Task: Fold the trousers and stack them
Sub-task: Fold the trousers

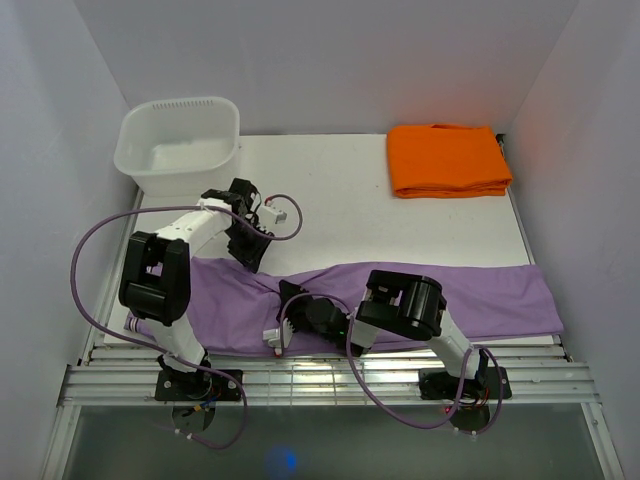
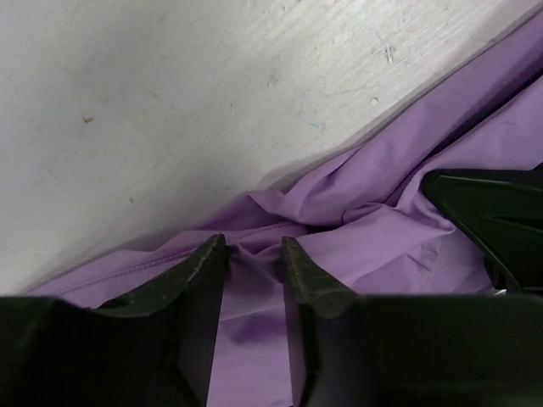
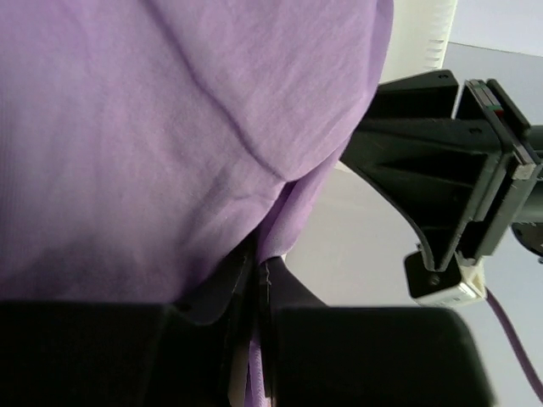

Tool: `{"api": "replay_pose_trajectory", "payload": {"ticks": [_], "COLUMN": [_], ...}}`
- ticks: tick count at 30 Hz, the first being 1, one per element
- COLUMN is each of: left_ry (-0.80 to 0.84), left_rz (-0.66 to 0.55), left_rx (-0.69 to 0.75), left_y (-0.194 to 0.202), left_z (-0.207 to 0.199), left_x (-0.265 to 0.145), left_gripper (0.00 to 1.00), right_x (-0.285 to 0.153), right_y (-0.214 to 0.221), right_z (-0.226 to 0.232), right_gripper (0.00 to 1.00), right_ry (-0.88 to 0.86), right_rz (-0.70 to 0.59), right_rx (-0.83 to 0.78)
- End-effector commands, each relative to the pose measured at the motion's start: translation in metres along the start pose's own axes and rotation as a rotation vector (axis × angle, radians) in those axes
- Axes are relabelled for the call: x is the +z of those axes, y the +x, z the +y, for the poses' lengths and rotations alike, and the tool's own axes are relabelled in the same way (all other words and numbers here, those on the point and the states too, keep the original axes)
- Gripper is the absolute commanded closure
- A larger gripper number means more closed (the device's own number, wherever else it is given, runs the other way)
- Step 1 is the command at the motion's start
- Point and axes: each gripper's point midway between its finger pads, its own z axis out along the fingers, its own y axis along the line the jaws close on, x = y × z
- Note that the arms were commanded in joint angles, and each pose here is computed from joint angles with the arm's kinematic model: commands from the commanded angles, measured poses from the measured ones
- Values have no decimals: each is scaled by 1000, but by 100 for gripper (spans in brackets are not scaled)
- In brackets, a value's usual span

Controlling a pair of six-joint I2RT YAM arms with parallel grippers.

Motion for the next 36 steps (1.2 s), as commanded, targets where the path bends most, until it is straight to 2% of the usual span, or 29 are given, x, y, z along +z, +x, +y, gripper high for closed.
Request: {"api": "replay_pose_trajectory", "payload": {"ticks": [1,4,5,7,8,9,10,11,12,13,24,26,28,31,34,35,36], "left_ry": [4,22,30,44,39,17,7,-7,-27,-62,-506,-525,-477,-457,-496,-491,-494], "left_rz": [45,66,71,67,64,54,45,39,23,17,-323,-342,-340,-317,-329,-314,-323], "left_rx": [-21,-27,-34,-35,-35,-31,-23,-21,-16,-14,6,10,25,11,14,20,34], "left_y": [14,19,21,21,22,20,18,17,12,9,-63,-67,-69,-67,-70,-69,-75], "left_z": [-2,-6,-8,-10,-10,-6,-5,-2,3,9,95,100,97,98,109,111,112], "left_x": [3,6,7,8,7,8,6,5,3,0,-67,-70,-65,-60,-62,-56,-60], "left_gripper": [59,57,55,58,65,78,85,92,99,100,100,100,100,100,100,100,100], "right_x": [-3,-4,-3,-4,-4,-5,-5,-6,-7,-8,-18,-18,-19,-18,-17,-17,-18], "right_y": [-1,4,6,9,9,10,11,12,12,14,17,17,17,17,16,17,17], "right_z": [7,4,5,7,8,9,9,9,10,10,21,24,24,30,35,37,49], "right_gripper": [92,84,67,44,22,8,0,10,10,10,8,7,6,1,13,21,22], "right_ry": [12,33,35,34,34,29,27,26,23,20,-12,-25,-27,-55,-90,-105,-158], "right_rz": [13,46,57,77,80,84,93,98,98,104,106,106,108,109,110,114,122], "right_rx": [-55,-63,-67,-72,-74,-75,-74,-72,-66,-66,-63,-61,-62,-59,-47,-35,-4]}}
